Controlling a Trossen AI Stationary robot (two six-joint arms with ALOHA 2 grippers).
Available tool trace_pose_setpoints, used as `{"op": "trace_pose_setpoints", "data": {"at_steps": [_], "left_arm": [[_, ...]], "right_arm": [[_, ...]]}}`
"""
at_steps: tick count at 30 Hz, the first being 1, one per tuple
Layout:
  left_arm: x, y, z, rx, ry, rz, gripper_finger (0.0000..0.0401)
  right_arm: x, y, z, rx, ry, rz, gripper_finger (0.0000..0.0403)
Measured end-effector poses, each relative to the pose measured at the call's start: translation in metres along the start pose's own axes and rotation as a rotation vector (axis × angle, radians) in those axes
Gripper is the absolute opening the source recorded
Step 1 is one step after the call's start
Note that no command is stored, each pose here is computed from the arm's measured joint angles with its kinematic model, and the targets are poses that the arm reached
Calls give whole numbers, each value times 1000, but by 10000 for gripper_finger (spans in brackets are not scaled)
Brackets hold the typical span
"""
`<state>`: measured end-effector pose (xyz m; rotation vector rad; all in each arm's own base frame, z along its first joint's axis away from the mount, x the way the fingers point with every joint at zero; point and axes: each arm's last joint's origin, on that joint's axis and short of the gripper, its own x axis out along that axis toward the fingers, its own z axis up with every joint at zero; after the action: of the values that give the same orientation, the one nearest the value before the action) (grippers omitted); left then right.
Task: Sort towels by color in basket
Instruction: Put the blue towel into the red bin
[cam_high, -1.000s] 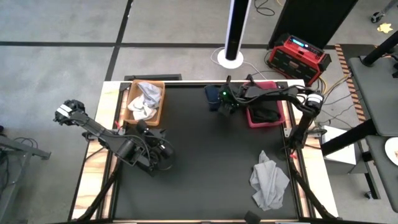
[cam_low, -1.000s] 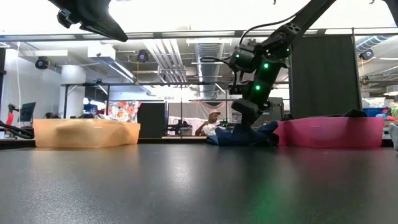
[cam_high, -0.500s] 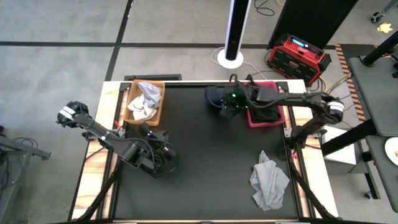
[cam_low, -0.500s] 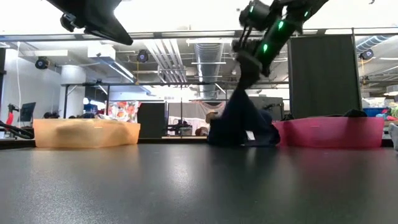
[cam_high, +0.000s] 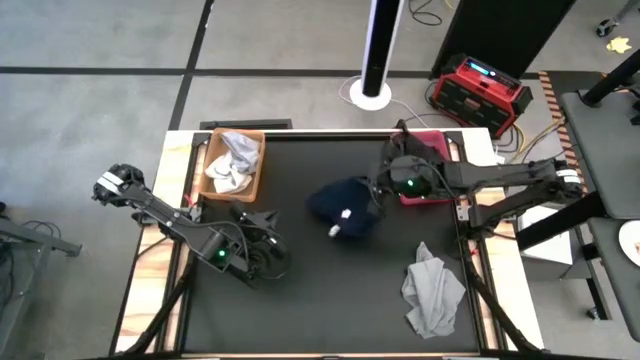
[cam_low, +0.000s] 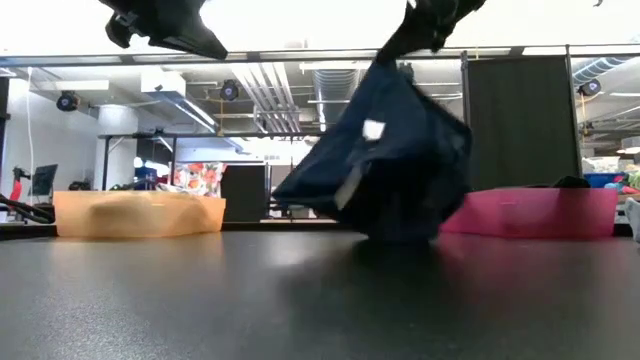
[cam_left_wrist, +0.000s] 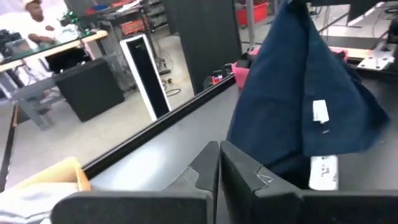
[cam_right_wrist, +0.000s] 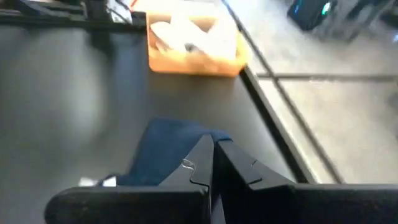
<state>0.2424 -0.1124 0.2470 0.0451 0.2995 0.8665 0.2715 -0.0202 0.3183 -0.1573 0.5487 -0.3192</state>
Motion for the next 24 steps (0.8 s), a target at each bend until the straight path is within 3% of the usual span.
{"op": "trace_pose_setpoints", "data": {"at_steps": [5,10,19,24], "left_arm": [[0,-9,5,29,31,-88,2],[0,-19,15,72,27,-192,29],[11,-21,22,106,38,-245,128],[22,-25,20,115,94,-347,186]], "right_arm": [[-16,14,9,-51,-90,21,8],[-26,24,15,-98,-153,59,8],[-51,35,26,-135,-285,112,8],[-56,34,28,-110,-309,118,8]]}}
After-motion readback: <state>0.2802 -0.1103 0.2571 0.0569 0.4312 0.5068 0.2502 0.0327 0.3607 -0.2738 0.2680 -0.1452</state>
